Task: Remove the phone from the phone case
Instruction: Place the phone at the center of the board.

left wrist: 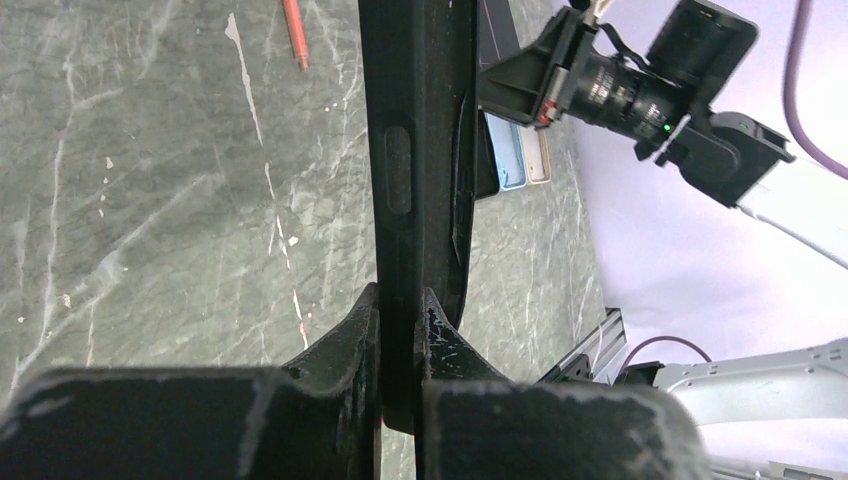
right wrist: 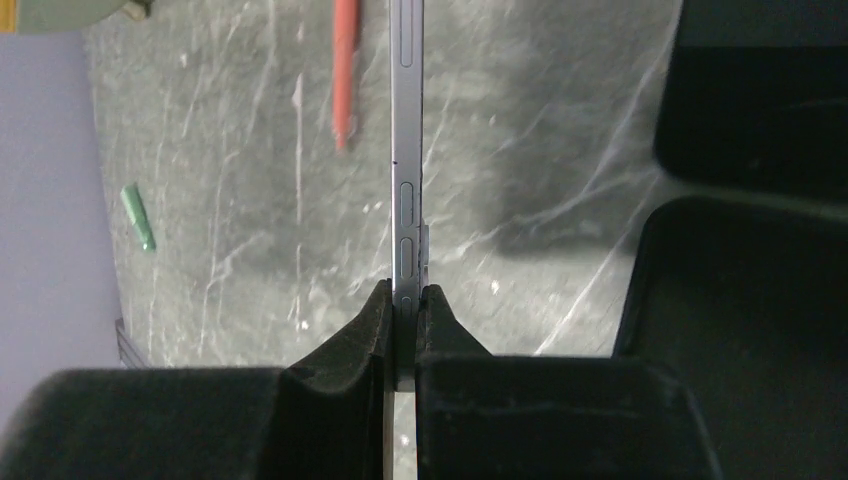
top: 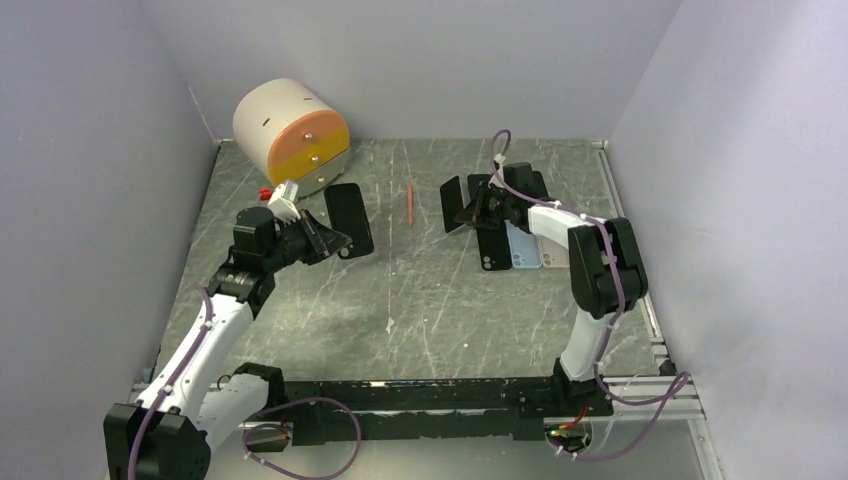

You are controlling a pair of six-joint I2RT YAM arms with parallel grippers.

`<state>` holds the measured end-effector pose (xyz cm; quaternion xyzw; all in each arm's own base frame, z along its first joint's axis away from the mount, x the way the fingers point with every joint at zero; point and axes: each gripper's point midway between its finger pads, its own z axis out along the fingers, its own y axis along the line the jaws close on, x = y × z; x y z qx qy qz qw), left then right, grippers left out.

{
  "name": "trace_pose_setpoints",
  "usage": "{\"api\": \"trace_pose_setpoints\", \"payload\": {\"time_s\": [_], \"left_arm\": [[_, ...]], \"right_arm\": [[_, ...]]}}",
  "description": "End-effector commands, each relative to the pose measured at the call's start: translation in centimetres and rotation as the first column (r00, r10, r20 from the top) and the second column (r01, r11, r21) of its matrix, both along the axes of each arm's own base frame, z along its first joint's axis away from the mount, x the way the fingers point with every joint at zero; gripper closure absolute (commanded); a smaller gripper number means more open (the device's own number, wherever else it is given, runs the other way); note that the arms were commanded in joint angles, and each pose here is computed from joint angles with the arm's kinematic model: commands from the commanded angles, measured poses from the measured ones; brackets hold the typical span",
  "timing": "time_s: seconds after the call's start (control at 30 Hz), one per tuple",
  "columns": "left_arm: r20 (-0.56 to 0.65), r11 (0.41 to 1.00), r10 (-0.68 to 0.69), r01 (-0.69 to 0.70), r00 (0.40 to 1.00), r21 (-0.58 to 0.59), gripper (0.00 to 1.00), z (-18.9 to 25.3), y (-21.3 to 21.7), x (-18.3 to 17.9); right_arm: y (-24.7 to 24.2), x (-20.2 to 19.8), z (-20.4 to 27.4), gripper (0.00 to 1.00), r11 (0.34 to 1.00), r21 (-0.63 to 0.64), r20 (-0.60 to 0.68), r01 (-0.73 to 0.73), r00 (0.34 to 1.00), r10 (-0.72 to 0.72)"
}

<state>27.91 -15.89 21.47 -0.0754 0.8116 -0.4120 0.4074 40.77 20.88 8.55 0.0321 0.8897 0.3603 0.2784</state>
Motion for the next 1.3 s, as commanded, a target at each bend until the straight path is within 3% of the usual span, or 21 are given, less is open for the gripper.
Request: {"api": "trace_pose_setpoints", "payload": {"time_s": [0.0,0.3,0.47,0.7,1.0,1.27], "left_arm": [[0.037,0.999,-0.021,0.022,0.999,-0.027,0.98,1.1,-0.4,0.0],[0.023,0.999,-0.018,0.018,1.0,-0.036,0.97,1.2,-0.6,0.3],[0.016,0.999,-0.016,0.016,1.0,-0.044,0.97,1.1,-0.7,0.5],[0.0,0.999,-0.006,0.006,1.0,-0.049,0.97,0.9,-0.7,0.7],[-0.021,0.999,0.008,-0.009,1.0,-0.05,0.98,0.5,-0.6,0.8],[-0.042,0.999,0.02,-0.021,0.999,-0.046,0.97,0.1,-0.5,0.7]], "right_arm": [[0.7,4.8,2.8,1.0,0.999,0.052,0.141,0.0,0.99,-0.007],[0.7,6.6,-0.2,0.99,0.995,0.098,0.08,0.001,0.997,-0.008],[-0.2,7.3,-1.1,0.73,0.999,0.048,0.079,0.025,0.996,-0.028],[-1.1,7.3,-0.9,0.57,0.999,-0.027,0.106,0.025,0.994,-0.022],[-2.4,6.1,1.1,0.45,0.969,-0.244,0.207,0.034,0.978,0.018],[0.0,4.9,1.4,0.34,0.854,-0.52,0.286,0.011,0.944,0.162]]}}
